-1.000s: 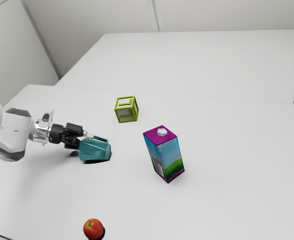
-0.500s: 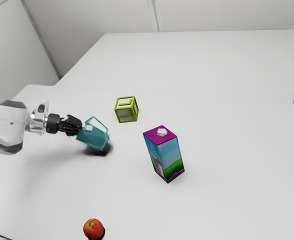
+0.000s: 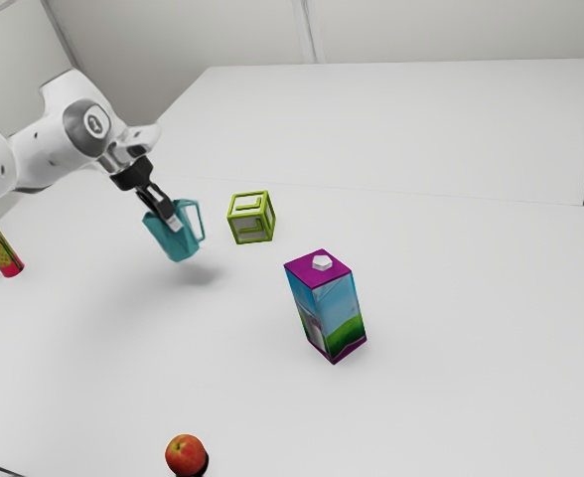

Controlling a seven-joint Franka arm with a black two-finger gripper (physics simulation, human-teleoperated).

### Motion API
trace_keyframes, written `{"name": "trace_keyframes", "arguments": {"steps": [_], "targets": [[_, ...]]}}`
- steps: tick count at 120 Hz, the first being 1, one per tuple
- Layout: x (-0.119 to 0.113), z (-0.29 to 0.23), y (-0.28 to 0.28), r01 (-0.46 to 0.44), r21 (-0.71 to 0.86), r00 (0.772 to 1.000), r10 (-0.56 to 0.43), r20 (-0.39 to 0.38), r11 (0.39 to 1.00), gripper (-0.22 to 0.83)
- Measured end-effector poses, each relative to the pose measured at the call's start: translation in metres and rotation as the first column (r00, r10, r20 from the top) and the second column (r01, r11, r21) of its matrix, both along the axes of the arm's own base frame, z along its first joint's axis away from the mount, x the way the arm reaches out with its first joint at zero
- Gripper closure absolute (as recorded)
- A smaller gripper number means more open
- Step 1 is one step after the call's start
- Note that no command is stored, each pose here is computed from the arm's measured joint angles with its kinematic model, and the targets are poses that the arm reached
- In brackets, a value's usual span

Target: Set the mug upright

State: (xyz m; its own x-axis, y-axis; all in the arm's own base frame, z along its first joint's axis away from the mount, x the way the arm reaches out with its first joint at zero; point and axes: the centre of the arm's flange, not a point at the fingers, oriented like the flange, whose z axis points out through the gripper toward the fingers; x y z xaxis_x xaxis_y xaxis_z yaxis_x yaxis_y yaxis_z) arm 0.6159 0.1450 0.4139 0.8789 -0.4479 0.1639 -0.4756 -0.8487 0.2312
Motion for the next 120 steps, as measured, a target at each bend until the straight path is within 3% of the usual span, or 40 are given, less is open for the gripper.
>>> {"name": "trace_keyframes", "arguments": {"steps": [23,47,69,84,96,109,120], "targets": [[-0.003,-0.035,-0.007,-0.097,0.118,0.995,0.095,0.017,0.988,0.79],[-0.003,-0.056,-0.010,-0.215,0.147,0.976,0.206,0.077,0.965,0.78],[-0.007,-0.069,-0.009,-0.298,0.145,0.954,0.288,0.086,0.944,0.39],[-0.006,-0.064,-0.009,-0.342,0.139,0.939,0.330,0.102,0.930,0.22],[-0.002,-0.026,-0.015,-0.359,0.126,0.928,0.339,0.157,0.925,0.13],[-0.001,0.057,-0.016,-0.368,0.110,0.916,0.340,0.214,0.923,0.08],[-0.001,0.136,-0.027,-0.346,0.133,0.922,0.310,0.233,0.929,0.05]]}}
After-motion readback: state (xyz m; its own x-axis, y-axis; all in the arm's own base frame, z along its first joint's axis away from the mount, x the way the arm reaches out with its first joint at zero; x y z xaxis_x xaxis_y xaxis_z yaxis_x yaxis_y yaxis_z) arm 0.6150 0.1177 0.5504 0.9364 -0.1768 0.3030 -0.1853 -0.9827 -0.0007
